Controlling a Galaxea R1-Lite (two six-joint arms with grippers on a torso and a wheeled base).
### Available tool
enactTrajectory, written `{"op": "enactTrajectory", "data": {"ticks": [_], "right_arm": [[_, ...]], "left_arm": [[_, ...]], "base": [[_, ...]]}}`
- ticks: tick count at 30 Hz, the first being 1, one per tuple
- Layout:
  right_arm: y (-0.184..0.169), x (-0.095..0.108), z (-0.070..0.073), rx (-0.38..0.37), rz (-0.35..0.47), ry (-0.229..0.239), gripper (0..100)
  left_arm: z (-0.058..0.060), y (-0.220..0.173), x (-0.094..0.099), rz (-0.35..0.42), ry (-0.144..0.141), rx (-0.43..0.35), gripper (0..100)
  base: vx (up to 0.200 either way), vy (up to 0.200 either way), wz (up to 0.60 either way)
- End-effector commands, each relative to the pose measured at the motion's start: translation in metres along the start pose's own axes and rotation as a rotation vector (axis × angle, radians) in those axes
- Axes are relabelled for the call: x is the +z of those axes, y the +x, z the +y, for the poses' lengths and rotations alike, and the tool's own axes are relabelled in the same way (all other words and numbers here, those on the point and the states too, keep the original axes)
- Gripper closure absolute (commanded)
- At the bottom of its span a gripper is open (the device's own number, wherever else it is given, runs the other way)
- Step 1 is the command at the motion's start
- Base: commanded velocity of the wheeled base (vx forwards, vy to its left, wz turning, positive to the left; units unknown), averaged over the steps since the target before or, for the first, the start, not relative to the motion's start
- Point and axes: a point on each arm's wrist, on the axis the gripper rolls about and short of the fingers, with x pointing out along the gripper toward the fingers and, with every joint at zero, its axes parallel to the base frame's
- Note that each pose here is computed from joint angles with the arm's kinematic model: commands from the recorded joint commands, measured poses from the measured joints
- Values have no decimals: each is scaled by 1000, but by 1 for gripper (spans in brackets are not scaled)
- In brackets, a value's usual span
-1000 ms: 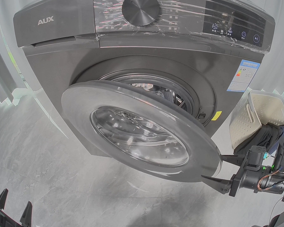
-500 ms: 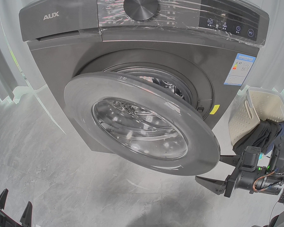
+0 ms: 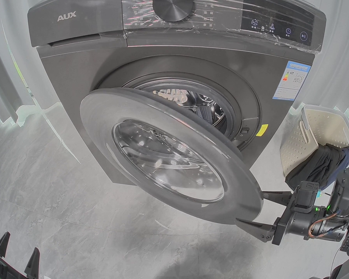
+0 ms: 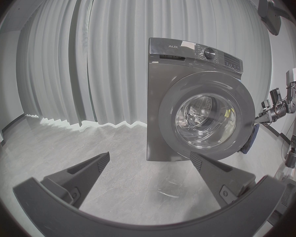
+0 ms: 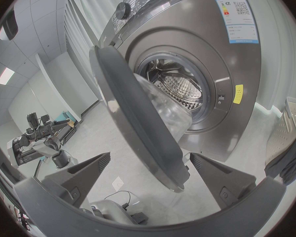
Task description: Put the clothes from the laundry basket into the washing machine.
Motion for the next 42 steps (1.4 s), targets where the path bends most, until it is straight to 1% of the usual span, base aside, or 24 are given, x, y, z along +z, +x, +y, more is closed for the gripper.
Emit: {"op": "enactTrajectory", "data": {"ticks": [1, 2, 4, 8, 11, 14, 19, 25, 30, 32, 36, 38, 42], "right_arm": [[5, 4, -6, -25, -19, 3, 0], [8, 4, -9, -36, -24, 6, 0], [9, 4, -9, -36, -28, 5, 0], [11, 1, -7, -26, -24, 3, 0], [11, 0, -6, -19, -20, 4, 0], [8, -7, 2, 21, 6, -3, 0], [5, -10, 13, 75, 18, -15, 0], [6, -4, 10, 54, -8, -15, 0], [11, 4, -2, 3, -47, -6, 0], [12, 2, -2, 4, -43, -6, 0], [15, 0, 0, 13, -35, -8, 0], [19, -3, 6, 44, -28, -13, 0], [27, -7, 10, 67, -29, -16, 0]], "left_arm": [[0, 0, -4, -3, 0, 0, 0], [0, 0, -4, -3, 0, 0, 0], [0, 0, -4, -3, 0, 0, 0], [0, 0, -4, -3, 0, 0, 0], [0, 0, -4, -3, 0, 0, 0], [0, 0, -4, -3, 0, 0, 0], [0, 0, -4, -3, 0, 0, 0], [0, 0, -4, -3, 0, 0, 0], [0, 0, -4, -3, 0, 0, 0], [0, 0, -4, -3, 0, 0, 0], [0, 0, -4, -3, 0, 0, 0], [0, 0, -4, -3, 0, 0, 0], [0, 0, -5, -2, 0, 0, 0]], "base": [[0, 0, 0], [0, 0, 0], [-200, 0, 0], [-200, 0, 0], [0, 0, 0], [0, 0, 0], [0, 0, 0], [0, 0, 0], [-160, 0, 0], [-200, 0, 0], [0, 0, 0], [0, 0, 0], [0, 0, 0]]}}
